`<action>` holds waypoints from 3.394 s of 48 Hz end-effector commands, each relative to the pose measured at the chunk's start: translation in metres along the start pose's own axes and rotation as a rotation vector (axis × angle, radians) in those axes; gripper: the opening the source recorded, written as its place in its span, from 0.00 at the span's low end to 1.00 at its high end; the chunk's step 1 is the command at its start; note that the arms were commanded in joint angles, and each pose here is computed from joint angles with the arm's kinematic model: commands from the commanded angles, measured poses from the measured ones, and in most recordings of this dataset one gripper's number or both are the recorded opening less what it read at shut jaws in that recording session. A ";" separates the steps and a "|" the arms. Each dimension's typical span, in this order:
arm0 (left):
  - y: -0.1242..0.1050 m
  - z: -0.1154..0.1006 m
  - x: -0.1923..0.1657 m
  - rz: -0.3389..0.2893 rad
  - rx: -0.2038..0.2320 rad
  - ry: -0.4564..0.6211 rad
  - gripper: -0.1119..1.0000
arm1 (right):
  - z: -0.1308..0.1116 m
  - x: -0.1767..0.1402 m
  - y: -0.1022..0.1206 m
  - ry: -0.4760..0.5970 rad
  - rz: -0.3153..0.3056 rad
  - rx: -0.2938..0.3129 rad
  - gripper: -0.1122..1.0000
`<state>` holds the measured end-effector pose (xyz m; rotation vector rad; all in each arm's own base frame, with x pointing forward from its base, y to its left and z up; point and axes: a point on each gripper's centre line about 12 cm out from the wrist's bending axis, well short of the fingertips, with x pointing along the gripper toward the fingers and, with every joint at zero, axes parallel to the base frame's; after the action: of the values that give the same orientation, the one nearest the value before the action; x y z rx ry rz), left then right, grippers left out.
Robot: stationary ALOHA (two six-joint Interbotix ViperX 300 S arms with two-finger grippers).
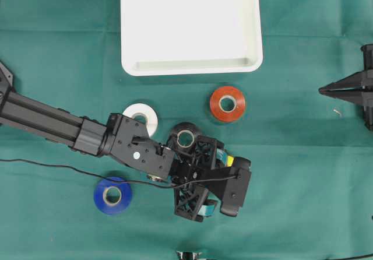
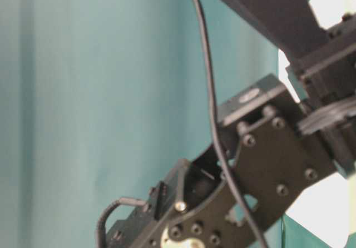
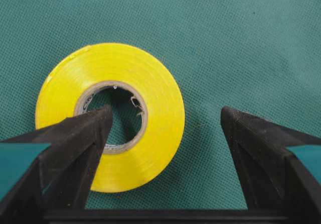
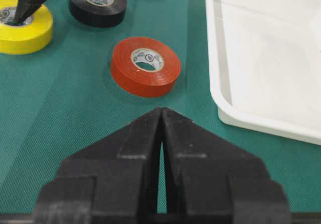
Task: Put the tape into the white case with the left arm.
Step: 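Lower the left gripper into the yellow roll's core and grasp it, then carry the yellow roll with the left gripper into the white tray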
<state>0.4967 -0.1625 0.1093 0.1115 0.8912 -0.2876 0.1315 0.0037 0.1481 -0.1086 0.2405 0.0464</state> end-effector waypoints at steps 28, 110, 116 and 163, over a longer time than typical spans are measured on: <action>-0.001 0.010 -0.004 -0.001 0.003 -0.025 0.33 | -0.001 0.000 0.000 0.002 0.002 -0.002 0.02; 0.125 -0.009 -0.151 0.176 -0.043 0.029 0.33 | -0.001 0.000 0.000 0.002 0.002 -0.002 0.02; 0.135 -0.023 -0.160 0.204 -0.066 -0.001 0.33 | -0.001 0.000 0.000 0.002 0.002 -0.002 0.02; 0.172 -0.106 -0.168 0.299 -0.183 0.007 0.33 | -0.001 0.000 0.000 0.002 0.002 -0.002 0.02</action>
<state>0.3663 0.0554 0.1554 0.0695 0.9351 0.0635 0.1315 0.0037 0.1480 -0.1101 0.2406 0.0468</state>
